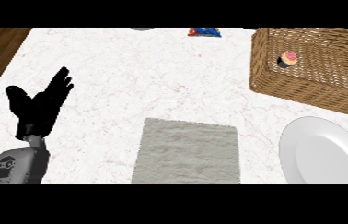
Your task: Pick the cupcake from the placemat and place it in the basket
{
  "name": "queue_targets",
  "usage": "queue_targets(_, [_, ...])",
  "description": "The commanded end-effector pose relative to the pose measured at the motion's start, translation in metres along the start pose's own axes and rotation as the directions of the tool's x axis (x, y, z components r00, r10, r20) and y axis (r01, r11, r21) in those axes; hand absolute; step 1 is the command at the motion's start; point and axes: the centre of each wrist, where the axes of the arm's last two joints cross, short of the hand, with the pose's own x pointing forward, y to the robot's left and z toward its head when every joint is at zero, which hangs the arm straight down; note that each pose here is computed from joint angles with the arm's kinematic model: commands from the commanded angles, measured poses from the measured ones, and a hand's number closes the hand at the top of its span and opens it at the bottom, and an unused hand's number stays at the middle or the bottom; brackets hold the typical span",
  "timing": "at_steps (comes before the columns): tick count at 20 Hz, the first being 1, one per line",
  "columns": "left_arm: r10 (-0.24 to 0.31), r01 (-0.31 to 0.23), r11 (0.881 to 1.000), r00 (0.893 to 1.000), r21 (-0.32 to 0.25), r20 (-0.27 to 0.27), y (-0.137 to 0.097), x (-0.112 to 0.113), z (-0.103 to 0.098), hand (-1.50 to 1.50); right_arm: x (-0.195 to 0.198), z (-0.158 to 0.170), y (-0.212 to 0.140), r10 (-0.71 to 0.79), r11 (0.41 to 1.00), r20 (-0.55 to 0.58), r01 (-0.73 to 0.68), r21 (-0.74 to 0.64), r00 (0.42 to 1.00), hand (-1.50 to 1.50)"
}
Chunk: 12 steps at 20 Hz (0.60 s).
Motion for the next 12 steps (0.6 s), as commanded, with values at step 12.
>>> queue_targets(12, [0.007, -0.007, 1.000, 1.000, 0.014, -0.003, 0.012, 0.007, -0.004, 0.00, -0.070, -0.011, -0.210, -0.124, 0.990, -0.130, 0.132, 0.054, 0.984, -1.50])
